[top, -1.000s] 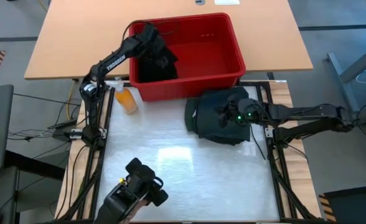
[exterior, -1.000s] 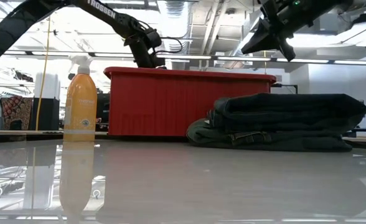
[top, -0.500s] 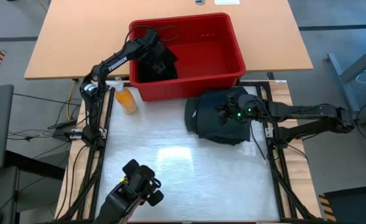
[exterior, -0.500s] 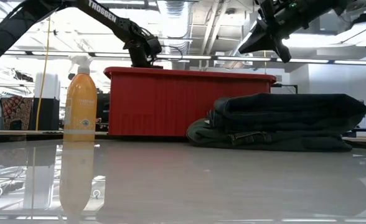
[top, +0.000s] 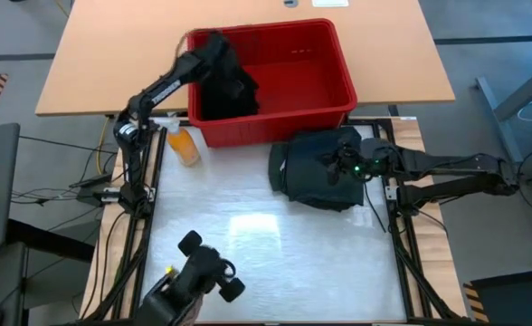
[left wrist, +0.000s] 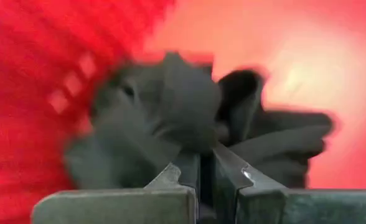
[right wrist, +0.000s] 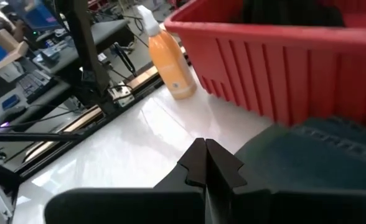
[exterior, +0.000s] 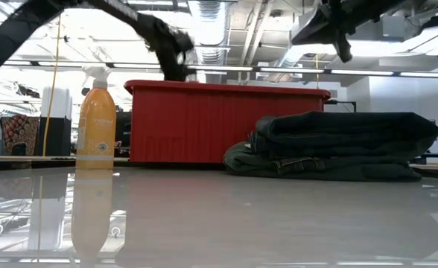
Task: Fold Laundry from Bin
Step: Fold the black shirt from the red laundry bin
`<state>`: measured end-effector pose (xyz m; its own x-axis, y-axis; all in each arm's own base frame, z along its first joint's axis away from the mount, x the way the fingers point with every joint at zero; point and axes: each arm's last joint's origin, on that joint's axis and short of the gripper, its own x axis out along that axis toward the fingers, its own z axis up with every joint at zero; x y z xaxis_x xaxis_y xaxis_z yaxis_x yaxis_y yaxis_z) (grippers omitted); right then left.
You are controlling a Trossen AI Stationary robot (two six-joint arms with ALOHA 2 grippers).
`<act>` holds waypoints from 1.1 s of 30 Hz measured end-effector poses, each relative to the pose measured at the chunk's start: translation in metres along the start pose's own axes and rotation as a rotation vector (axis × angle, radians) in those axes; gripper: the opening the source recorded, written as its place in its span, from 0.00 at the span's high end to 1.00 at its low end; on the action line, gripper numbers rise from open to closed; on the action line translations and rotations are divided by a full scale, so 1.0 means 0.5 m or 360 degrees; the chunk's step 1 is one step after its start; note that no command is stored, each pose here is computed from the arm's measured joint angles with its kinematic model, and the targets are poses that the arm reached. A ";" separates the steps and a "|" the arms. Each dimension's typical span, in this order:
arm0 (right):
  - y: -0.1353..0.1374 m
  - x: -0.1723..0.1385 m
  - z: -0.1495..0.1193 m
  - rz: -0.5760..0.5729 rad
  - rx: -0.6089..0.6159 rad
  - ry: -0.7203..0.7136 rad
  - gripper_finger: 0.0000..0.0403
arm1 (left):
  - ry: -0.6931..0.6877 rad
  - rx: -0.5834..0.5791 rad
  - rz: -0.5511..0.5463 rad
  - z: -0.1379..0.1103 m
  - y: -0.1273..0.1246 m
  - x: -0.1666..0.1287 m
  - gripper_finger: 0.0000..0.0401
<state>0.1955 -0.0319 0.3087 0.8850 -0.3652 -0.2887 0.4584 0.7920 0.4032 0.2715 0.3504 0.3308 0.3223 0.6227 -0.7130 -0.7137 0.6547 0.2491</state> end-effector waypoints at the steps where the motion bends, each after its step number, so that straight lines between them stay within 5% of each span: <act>1: 0.000 -0.005 0.002 0.0006 -0.0023 -0.0012 0.95 | -0.0088 0.0006 -0.0009 0.019 -0.001 -0.035 0.99; 6: -0.002 -0.025 0.013 0.0030 -0.0135 -0.0072 0.95 | -0.0619 -0.0015 -0.0127 0.101 -0.009 -0.254 1.00; 10: -0.005 -0.036 0.021 0.0026 -0.0234 -0.0118 0.95 | -0.1155 -0.0101 -0.0392 0.131 -0.015 -0.466 1.00; 15: 0.000 -0.052 0.037 0.0070 -0.0458 -0.0249 0.95 | -0.1885 -0.0149 -0.1160 0.101 -0.027 -0.695 1.00; 18: 0.007 -0.069 0.048 0.0152 -0.0551 -0.0344 0.95 | -0.2052 -0.0018 -0.1581 0.059 -0.039 -0.797 1.00; 23: 0.008 -0.096 0.049 0.0220 -0.0567 -0.0359 0.95 | -0.1767 0.0138 -0.1872 -0.027 -0.081 -0.859 1.00; 30: 0.043 -0.123 0.014 0.0471 -0.0406 -0.0171 0.96 | -0.1003 0.0163 -0.1562 -0.130 -0.217 -0.799 1.00; 33: 0.081 -0.120 -0.015 0.0550 -0.0315 -0.0065 0.97 | -0.0786 0.0230 -0.1611 -0.172 -0.294 -0.754 1.00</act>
<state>0.1603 0.0256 0.3356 0.9886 -0.0770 -0.1291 0.1124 0.9491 0.2941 0.2015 -0.0175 0.5063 0.9431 -0.1410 -0.3012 0.0825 0.9765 -0.1990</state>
